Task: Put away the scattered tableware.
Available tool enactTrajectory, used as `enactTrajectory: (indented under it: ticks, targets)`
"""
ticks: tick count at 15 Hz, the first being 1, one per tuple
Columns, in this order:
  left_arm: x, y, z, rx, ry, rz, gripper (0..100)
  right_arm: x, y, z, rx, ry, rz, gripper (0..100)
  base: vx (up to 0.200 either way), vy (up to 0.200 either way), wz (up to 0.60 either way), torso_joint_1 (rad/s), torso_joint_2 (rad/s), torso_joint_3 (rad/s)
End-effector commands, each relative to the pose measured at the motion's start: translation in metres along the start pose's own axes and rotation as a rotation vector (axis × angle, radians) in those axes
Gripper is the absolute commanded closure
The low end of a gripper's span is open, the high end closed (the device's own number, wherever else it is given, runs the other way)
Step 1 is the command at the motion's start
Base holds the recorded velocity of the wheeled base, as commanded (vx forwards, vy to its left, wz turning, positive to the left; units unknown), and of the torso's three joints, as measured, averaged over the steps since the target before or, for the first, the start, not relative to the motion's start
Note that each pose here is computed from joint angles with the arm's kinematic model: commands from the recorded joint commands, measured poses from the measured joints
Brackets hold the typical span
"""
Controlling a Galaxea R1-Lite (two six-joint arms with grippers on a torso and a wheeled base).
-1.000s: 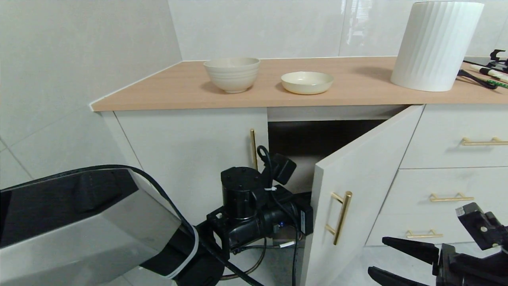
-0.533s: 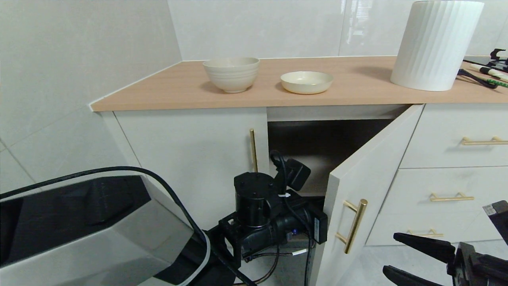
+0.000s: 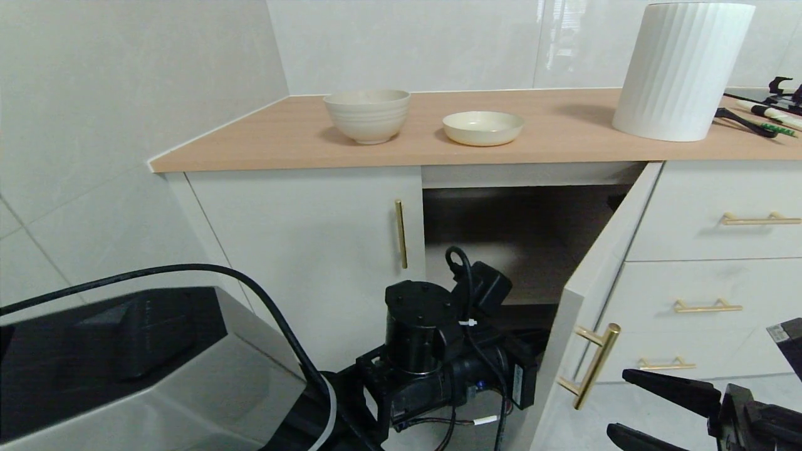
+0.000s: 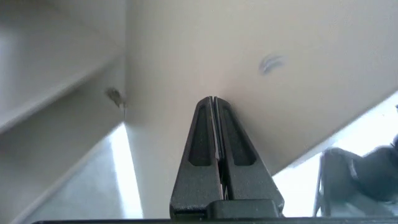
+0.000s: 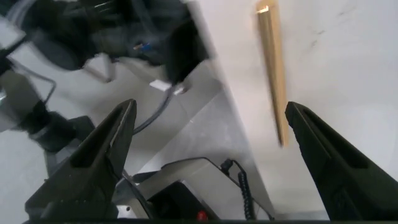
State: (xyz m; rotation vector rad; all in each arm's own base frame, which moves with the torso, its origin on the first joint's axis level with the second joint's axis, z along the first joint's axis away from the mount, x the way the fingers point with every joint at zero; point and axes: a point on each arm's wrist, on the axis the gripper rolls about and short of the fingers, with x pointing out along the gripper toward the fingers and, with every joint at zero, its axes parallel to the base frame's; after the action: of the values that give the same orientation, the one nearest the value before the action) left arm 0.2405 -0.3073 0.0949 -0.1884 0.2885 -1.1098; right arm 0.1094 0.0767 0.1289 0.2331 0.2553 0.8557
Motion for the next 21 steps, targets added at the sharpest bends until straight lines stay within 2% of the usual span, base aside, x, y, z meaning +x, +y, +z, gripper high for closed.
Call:
enactTrajectory:
  ticks: [1, 6, 9, 13, 18, 19, 21]
  targets:
    - [0.001, -0.003, 0.000, 0.001, -0.001, -0.006, 100, -0.004, 0.002, 0.003, -0.007, -0.023, 0.009, 0, 0.000, 0.000, 0.00, 0.000, 0.00, 0.000]
    - [0.003, -0.008, 0.001, 0.003, 0.003, -0.017, 100, -0.006, 0.003, 0.002, -0.007, -0.022, 0.010, 0, 0.000, 0.000, 0.00, 0.000, 0.00, 0.000]
    - [0.005, -0.010, 0.001, 0.004, 0.002, -0.025, 100, -0.009, 0.004, 0.004, -0.013, -0.038, 0.016, 0, -0.200, 0.000, 0.00, 0.010, 0.00, 0.001]
    - [0.007, -0.015, 0.000, 0.007, 0.001, -0.037, 100, -0.014, 0.007, 0.007, -0.024, -0.065, 0.036, 0, 0.000, 0.000, 0.00, 0.000, 0.00, 0.000]
    - [0.021, -0.014, 0.005, 0.002, 0.023, -0.031, 100, -0.014, 0.007, 0.007, -0.024, -0.065, 0.038, 0, 0.000, 0.000, 0.00, 0.000, 0.00, 0.000]
    - [0.024, -0.016, 0.009, 0.003, 0.022, -0.035, 100, -0.014, 0.007, 0.007, -0.025, -0.066, 0.038, 0, 0.000, 0.000, 0.00, 0.000, 0.00, 0.000]
    - [0.033, -0.032, 0.012, 0.008, 0.035, -0.071, 100, -0.016, 0.009, 0.007, -0.031, -0.068, 0.067, 0, 0.000, 0.000, 0.00, 0.000, 0.00, 0.000]
